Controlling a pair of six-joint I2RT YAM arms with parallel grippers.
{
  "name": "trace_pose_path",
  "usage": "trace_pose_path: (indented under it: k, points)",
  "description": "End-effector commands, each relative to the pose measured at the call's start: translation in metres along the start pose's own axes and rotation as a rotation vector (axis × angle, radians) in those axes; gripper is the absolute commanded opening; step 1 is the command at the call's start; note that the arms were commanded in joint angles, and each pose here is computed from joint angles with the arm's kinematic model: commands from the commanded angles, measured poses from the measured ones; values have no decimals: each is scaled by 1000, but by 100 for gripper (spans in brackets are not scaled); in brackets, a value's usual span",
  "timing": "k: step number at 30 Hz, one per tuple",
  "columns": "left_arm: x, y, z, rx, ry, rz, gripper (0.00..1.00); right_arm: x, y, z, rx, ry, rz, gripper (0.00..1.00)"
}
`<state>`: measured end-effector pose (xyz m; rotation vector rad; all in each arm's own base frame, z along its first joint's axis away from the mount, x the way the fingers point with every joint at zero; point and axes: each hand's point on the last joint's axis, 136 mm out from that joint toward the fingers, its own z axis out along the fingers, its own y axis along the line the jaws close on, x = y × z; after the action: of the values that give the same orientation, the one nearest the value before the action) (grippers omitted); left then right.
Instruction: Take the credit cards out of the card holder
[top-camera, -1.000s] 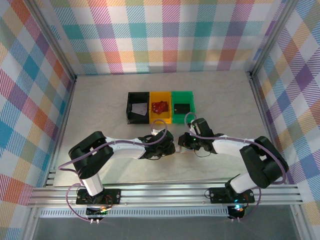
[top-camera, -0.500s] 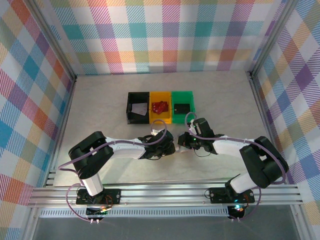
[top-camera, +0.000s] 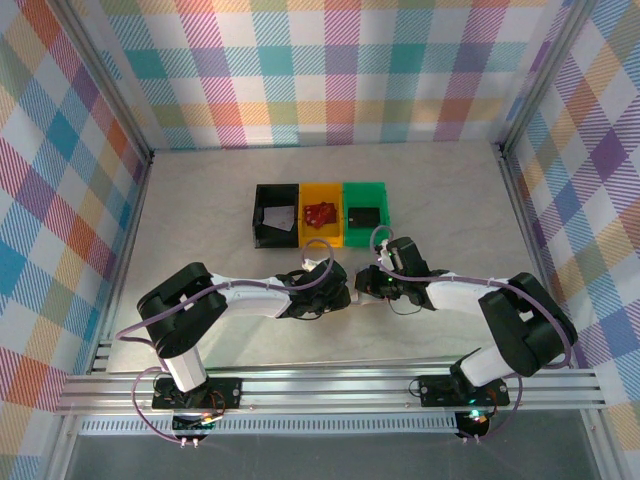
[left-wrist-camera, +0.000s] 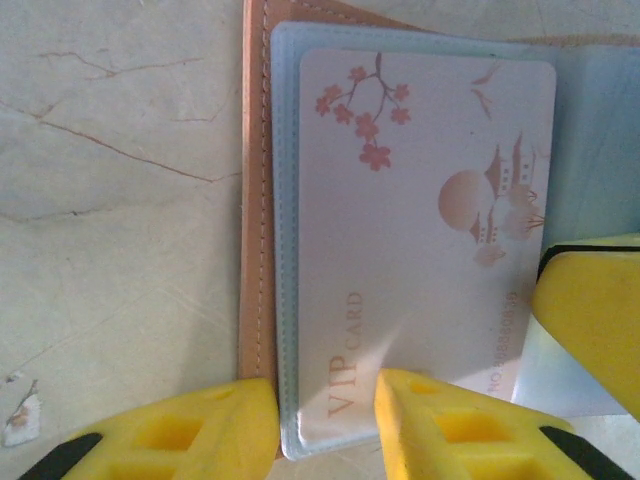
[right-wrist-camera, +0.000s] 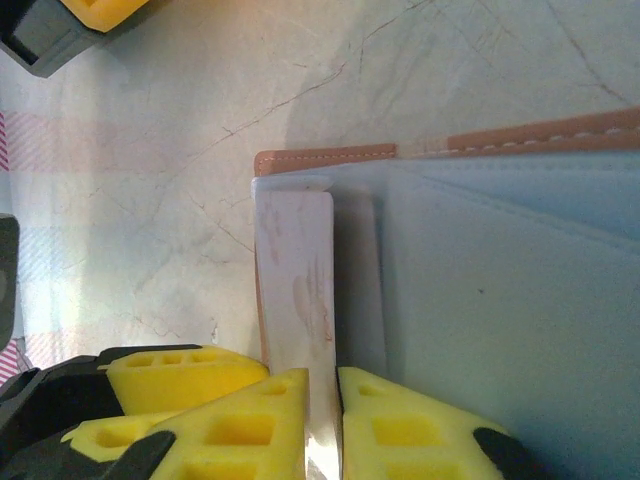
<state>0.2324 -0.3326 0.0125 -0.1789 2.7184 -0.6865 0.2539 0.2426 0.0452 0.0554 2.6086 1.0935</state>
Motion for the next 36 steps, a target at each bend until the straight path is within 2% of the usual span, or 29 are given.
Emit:
trace_pose_path:
  k: [1, 10, 20, 36]
  points:
    - [73, 67, 35, -173, 259, 7, 37, 34, 13, 1, -84, 140, -24, 17]
    - [73, 66, 33, -169, 258, 8, 37, 42, 6, 0, -76, 156, -14, 20]
    - [74, 68, 33, -173, 257, 8, 37, 41, 7, -3, -75, 144, -21, 14]
    - [74, 69, 33, -174, 258, 3, 37, 36, 9, -17, -100, 105, -30, 15]
